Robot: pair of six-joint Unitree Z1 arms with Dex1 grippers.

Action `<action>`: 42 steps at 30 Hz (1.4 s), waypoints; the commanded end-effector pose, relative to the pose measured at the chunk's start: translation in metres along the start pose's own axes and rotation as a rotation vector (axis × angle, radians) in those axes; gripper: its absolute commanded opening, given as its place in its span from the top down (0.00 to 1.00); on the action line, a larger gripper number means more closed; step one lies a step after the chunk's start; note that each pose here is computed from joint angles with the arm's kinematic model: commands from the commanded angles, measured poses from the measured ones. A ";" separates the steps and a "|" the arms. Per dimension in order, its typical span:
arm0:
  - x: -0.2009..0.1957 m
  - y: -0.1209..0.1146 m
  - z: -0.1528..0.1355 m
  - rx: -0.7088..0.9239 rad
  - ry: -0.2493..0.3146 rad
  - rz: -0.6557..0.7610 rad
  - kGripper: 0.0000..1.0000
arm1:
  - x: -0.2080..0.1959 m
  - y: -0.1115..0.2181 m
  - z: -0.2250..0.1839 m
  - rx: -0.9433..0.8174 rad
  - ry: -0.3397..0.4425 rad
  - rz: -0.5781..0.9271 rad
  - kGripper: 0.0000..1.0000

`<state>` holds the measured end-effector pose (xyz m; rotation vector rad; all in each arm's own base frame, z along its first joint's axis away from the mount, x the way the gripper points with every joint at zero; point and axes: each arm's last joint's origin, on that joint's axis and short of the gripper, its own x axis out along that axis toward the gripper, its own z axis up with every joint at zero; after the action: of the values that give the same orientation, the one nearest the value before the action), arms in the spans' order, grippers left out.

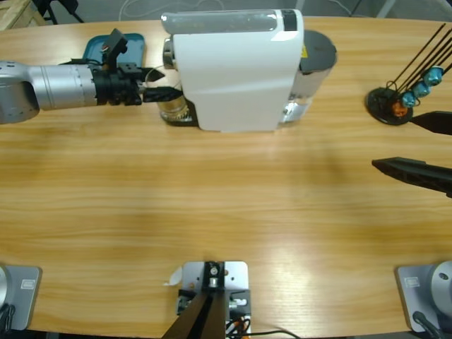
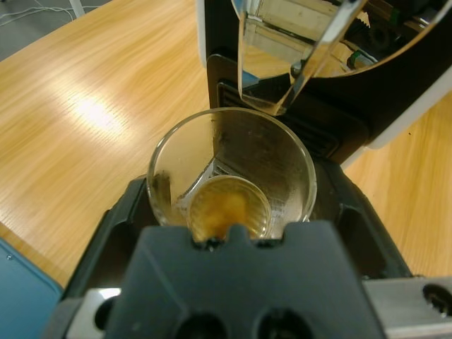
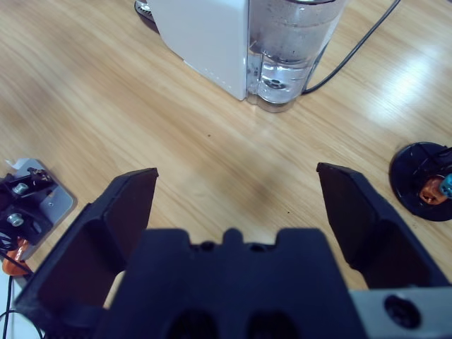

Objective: Pour coffee

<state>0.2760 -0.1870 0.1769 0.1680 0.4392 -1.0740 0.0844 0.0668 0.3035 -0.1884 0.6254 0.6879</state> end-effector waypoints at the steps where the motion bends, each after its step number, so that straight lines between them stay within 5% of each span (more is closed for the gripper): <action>1: -0.016 -0.010 0.001 -0.005 0.007 0.040 0.52 | 0.010 -0.002 -0.005 0.016 0.047 -0.025 0.00; 4: -0.025 -0.012 0.008 0.004 -0.009 0.054 0.60 | 0.009 -0.002 -0.005 0.016 0.044 -0.025 0.00; 10: -0.047 -0.008 0.014 -0.015 -0.013 0.101 0.61 | 0.009 -0.002 -0.005 0.016 0.042 -0.025 0.00; 22: -0.097 0.055 -0.014 -0.219 -0.005 0.383 0.60 | 0.008 -0.002 -0.006 0.016 0.041 -0.024 0.00; 27: -0.095 0.085 -0.021 -0.289 -0.002 0.450 0.61 | 0.009 -0.002 -0.005 0.016 0.041 -0.025 0.00; 29: -0.091 0.095 -0.023 -0.300 0.001 0.460 0.76 | 0.009 -0.002 -0.005 0.016 0.041 -0.025 0.00; 42: -0.061 0.130 -0.036 -0.326 0.043 0.488 0.81 | 0.009 -0.002 -0.005 0.016 0.044 -0.025 0.00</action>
<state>0.3391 -0.0653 0.1858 0.0154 0.4962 -0.5573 0.0844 0.0668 0.3035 -0.1884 0.6254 0.6879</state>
